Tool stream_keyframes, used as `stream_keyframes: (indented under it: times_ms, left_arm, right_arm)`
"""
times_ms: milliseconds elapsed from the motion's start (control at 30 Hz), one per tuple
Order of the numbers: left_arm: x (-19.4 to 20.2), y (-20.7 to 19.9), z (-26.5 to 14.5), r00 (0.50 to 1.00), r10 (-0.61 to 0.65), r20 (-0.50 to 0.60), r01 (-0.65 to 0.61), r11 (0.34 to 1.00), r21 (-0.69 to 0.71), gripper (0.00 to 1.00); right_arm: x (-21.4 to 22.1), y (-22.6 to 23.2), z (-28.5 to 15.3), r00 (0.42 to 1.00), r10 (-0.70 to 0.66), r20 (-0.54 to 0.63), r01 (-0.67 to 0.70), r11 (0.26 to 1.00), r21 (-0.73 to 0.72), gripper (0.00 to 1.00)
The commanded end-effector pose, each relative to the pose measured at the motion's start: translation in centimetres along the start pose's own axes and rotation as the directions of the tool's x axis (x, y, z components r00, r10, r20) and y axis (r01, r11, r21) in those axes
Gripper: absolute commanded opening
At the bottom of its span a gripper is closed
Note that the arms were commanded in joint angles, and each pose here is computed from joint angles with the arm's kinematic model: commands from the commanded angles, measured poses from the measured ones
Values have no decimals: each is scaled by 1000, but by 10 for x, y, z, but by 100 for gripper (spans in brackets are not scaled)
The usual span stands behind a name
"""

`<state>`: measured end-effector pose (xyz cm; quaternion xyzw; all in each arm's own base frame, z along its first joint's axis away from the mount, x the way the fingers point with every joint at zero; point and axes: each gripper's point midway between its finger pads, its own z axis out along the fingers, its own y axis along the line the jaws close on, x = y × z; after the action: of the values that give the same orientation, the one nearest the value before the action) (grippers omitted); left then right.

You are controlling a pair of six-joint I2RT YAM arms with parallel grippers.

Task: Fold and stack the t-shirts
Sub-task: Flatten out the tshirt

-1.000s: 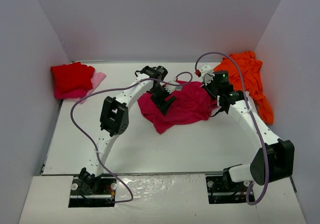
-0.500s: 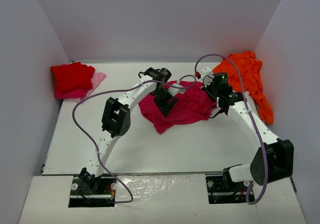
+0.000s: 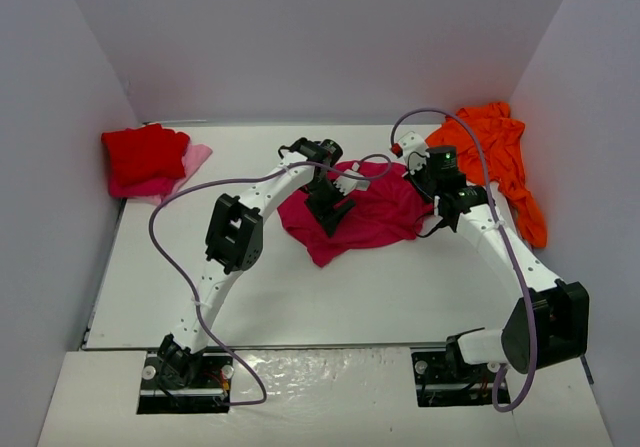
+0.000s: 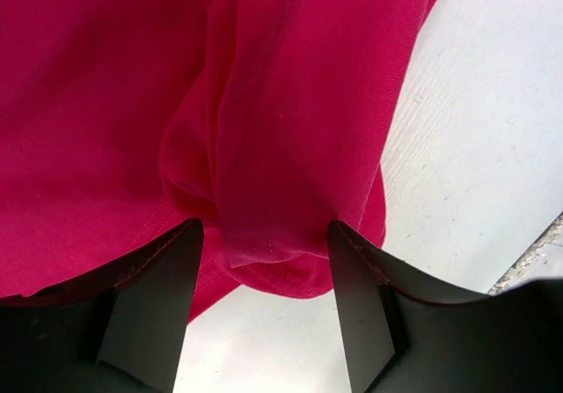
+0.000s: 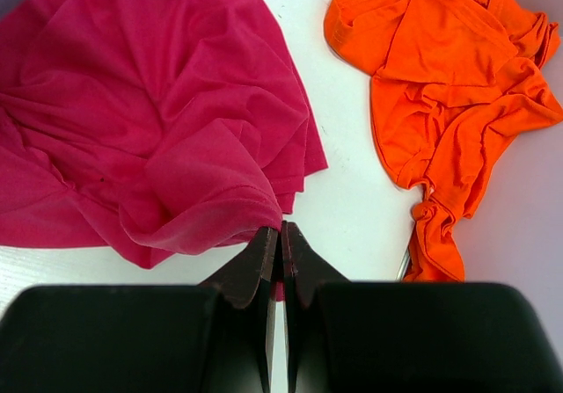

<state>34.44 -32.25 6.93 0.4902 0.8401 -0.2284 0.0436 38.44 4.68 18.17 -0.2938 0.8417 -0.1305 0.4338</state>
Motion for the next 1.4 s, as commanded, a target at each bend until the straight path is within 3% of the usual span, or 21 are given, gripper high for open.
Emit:
stream_keyframes:
  times_ms: [0,100,200,267,333,500,600,767,867,933,1100,1200,1267,1367]
  left_arm:
    - [-3,-1,-21,1000,15,25,-14,999,-34,57]
    - [-2,-2,-20,1000,12,24,-12,1000,-24,57]
    - [-1,-1,-17,1000,7,20,-7,1000,-13,43]
    - [-1,-1,-14,1000,5,14,-4,1000,-11,15]
    - [-1,1,-13,1000,-3,10,3,1000,-18,0]
    - [-2,2,-24,1000,14,13,-13,998,-58,0]
    - [-9,9,-64,997,58,55,-47,982,-183,0]
    - [-22,0,-168,975,150,166,-72,913,-401,0]
    - [-16,-4,-256,951,194,241,-13,803,-596,0]
    - [-8,-15,-328,905,248,346,80,699,-710,0]
    - [38,-57,-423,839,351,416,178,546,-819,0]
    - [71,-113,-450,769,458,446,123,579,-806,0]
    - [98,-148,-474,692,512,508,137,598,-790,0]
    - [137,-194,-508,588,601,541,181,554,-813,0]
  right_arm:
    - [-18,-21,-11,997,19,79,-26,996,80,0]
    - [-17,-19,-10,997,22,77,-27,997,73,0]
    - [-17,-18,-9,997,24,78,-30,997,69,0]
    - [-16,-18,-8,997,23,77,-29,997,70,0]
    - [-16,-19,-9,997,21,76,-27,997,73,0]
    - [-14,-21,-9,997,17,71,-23,996,84,0]
    - [-17,-31,-12,997,20,80,-29,993,114,0]
    - [-45,-69,-28,987,59,149,-90,974,207,0]
    - [-70,-102,-45,967,89,237,-159,942,296,0]
    - [-93,-128,-67,937,117,328,-233,910,342,0]
    - [-133,-158,-128,864,113,490,-317,879,357,0]
    - [-148,-158,-161,828,99,551,-319,893,319,0]
    - [-157,-160,-185,803,86,590,-319,898,303,0]
    - [-160,-165,-216,787,82,612,-322,900,293,0]
